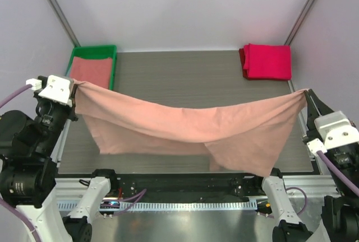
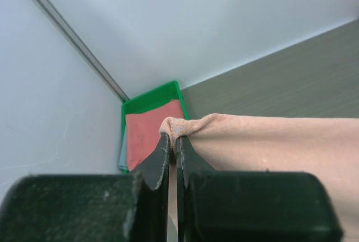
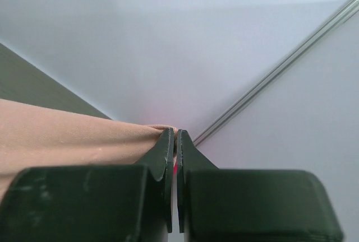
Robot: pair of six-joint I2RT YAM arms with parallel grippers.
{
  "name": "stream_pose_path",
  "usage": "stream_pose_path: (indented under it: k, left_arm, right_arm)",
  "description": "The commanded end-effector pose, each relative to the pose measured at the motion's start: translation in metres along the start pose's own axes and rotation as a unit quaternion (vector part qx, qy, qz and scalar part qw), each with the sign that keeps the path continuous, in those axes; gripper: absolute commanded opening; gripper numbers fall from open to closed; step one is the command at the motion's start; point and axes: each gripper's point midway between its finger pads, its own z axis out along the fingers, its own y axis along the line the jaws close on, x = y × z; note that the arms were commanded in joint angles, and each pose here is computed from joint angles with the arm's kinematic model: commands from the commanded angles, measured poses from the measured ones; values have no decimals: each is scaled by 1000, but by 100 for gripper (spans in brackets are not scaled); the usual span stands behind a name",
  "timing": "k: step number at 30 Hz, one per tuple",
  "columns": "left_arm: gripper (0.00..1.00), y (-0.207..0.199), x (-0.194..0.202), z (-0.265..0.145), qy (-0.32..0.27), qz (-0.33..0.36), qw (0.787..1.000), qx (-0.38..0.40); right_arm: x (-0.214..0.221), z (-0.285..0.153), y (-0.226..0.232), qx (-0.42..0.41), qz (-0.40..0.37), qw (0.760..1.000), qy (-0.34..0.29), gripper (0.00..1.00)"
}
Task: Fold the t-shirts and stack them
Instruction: Fold the tshirt
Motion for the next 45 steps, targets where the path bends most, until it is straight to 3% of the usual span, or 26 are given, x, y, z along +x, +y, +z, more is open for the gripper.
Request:
stream_pose_path:
  k: [1, 7, 13, 18, 20, 21, 22, 24, 25, 27, 28, 29, 35, 40, 45]
  left_arm:
    - [0, -7, 41, 35, 78, 8, 996, 30]
    - [0, -42, 125, 92, 174, 16, 977, 121]
    - [0, -79, 222, 141, 256, -2, 949, 185]
    - [0, -111, 324, 184, 375, -41, 898, 225]
    - [0, -110, 338, 207, 396, -55, 893, 208]
    - [0, -117, 370, 215, 436, -62, 872, 212]
    - [0, -118, 378, 222, 445, -63, 868, 209]
    - [0, -118, 396, 243, 461, -69, 862, 201]
    - [0, -116, 401, 254, 458, -67, 865, 194]
    - [0, -110, 399, 275, 449, -69, 873, 180]
    - [0, -111, 412, 282, 458, -67, 869, 174]
    - [0, -110, 416, 288, 459, -68, 870, 170]
    - [0, -106, 439, 333, 464, -65, 870, 151]
    - [0, -92, 456, 359, 470, -39, 874, 118]
    - [0, -81, 464, 379, 462, -25, 882, 86]
  right_arm:
    - [52, 49, 4, -37, 29, 996, 70, 1]
    - [131, 100, 43, -116, 48, 985, 119, 1]
    - [249, 124, 123, -233, 101, 945, 206, 1]
    - [363, 140, 191, -289, 151, 899, 292, 1]
    - [391, 153, 203, -295, 155, 889, 314, 1]
    - [403, 159, 205, -295, 158, 884, 325, 1]
    - [434, 162, 223, -311, 177, 863, 358, 1]
    - [455, 189, 215, -293, 170, 866, 369, 1]
    - [477, 193, 226, -297, 183, 853, 388, 1]
    - [487, 224, 215, -283, 177, 862, 381, 1]
    - [508, 227, 227, -288, 189, 850, 399, 1]
    - [507, 249, 214, -275, 185, 861, 386, 1]
    - [544, 297, 210, -255, 183, 866, 390, 1]
    - [583, 315, 226, -246, 194, 858, 408, 1]
    - [594, 342, 225, -233, 182, 868, 398, 1]
